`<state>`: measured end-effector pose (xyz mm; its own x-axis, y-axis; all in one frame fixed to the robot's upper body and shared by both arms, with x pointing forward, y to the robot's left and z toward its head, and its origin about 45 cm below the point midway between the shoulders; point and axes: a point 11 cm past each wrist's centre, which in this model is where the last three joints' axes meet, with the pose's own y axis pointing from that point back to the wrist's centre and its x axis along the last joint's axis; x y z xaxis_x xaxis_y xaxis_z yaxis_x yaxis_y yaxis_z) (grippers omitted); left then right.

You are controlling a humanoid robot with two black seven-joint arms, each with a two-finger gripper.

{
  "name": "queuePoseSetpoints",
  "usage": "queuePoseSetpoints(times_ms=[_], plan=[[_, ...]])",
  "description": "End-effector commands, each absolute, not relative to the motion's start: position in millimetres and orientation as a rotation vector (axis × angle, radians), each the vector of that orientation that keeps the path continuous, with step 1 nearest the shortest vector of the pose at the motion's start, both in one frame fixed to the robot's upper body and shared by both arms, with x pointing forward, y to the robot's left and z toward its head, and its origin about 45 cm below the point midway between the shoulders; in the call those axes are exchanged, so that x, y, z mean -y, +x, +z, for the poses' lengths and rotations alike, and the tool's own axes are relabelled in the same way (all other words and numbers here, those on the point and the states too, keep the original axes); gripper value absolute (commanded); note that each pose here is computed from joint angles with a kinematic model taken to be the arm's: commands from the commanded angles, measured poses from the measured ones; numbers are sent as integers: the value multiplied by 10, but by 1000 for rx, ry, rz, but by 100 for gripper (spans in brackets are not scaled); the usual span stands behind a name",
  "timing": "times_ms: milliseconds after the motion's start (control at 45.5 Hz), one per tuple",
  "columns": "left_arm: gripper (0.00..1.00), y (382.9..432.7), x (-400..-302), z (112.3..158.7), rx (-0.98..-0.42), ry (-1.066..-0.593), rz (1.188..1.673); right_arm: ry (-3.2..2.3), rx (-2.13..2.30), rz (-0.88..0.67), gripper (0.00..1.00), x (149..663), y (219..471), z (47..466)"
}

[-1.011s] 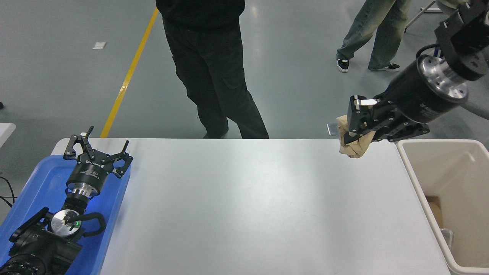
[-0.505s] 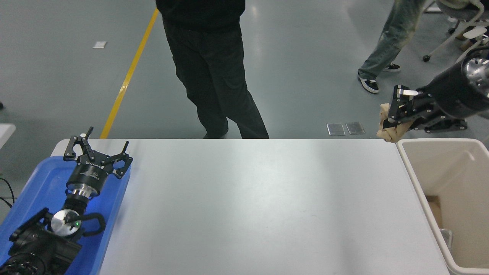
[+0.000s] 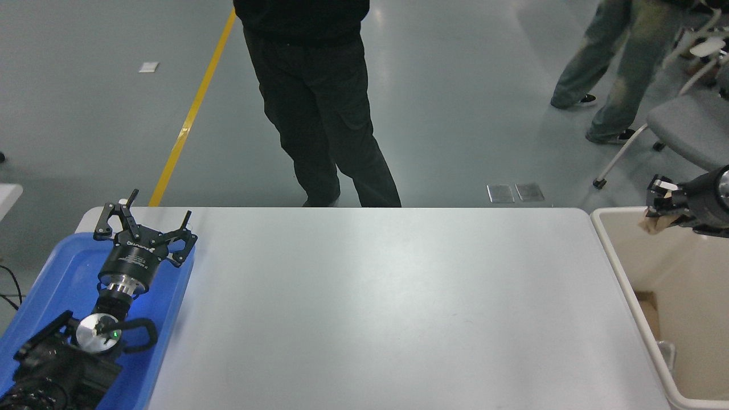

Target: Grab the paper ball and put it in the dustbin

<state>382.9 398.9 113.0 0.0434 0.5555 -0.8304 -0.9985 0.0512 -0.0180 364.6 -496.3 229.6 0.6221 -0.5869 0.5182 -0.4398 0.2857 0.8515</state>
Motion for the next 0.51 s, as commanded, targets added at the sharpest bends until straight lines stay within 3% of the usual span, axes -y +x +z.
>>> queuePoseSetpoints(times_ms=[0, 132, 484], plan=[[99, 3829, -3990, 1131, -764, -753, 1378, 1153, 1162, -133, 0, 5563, 3256, 1531], [99, 3829, -3990, 1131, -764, -753, 1378, 1099, 1252, -107, 0, 5719, 3152, 1282], [99, 3829, -3990, 1131, -764, -753, 1378, 1051, 1435, -19, 0, 5718, 3200, 971]])
